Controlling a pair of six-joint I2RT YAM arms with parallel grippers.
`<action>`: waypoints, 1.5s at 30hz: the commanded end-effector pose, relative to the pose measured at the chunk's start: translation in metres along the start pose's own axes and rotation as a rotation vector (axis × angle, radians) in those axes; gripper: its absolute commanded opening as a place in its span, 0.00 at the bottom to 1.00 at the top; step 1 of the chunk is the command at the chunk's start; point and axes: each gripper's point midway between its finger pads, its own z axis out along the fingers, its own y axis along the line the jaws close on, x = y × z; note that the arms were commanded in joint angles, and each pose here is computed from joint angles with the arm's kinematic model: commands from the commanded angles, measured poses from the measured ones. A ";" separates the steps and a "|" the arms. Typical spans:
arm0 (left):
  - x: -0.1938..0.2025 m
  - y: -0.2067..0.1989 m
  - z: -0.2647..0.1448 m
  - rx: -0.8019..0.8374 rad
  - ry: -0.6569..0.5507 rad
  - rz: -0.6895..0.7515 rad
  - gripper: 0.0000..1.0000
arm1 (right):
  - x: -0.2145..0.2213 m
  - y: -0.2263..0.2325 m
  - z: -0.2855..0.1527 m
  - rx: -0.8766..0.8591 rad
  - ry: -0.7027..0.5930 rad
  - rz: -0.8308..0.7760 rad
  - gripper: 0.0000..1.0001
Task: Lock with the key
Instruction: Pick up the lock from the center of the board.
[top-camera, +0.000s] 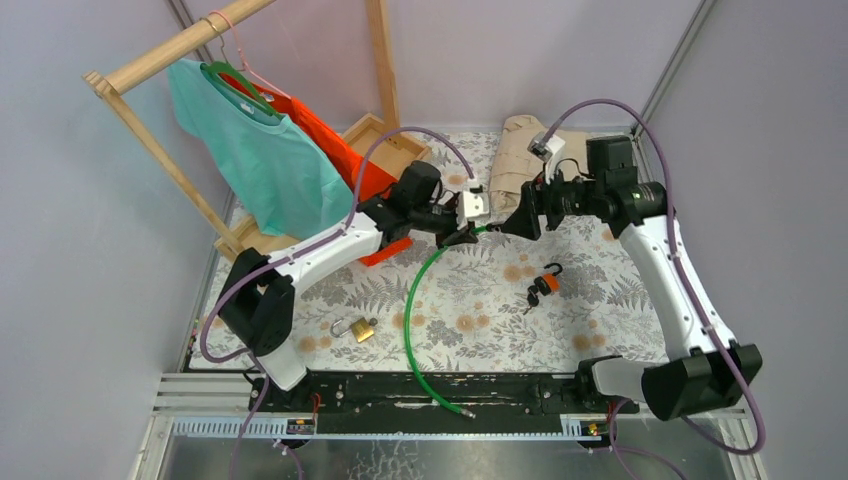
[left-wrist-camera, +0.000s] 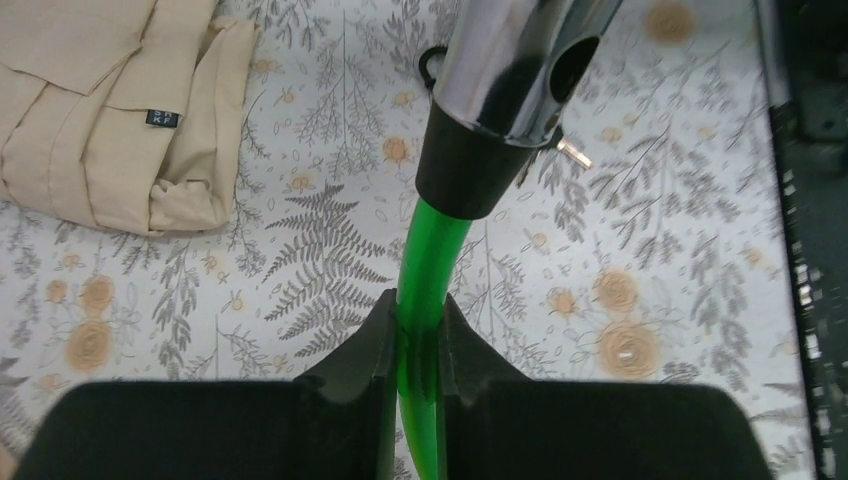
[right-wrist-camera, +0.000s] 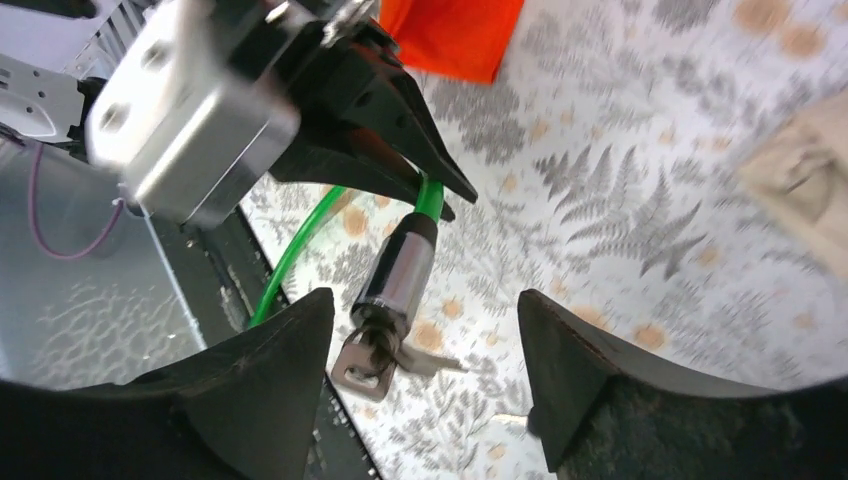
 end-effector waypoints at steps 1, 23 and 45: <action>-0.051 -0.005 -0.016 0.118 -0.177 -0.130 0.00 | -0.037 0.011 -0.013 -0.007 -0.175 -0.164 0.76; -0.101 -0.017 -0.027 0.426 -0.471 -0.605 0.00 | -0.060 0.024 0.009 -0.241 -0.442 -0.215 0.69; -0.096 -0.039 -0.014 0.562 -0.503 -0.689 0.00 | -0.045 0.035 0.011 -0.320 -0.451 -0.217 0.26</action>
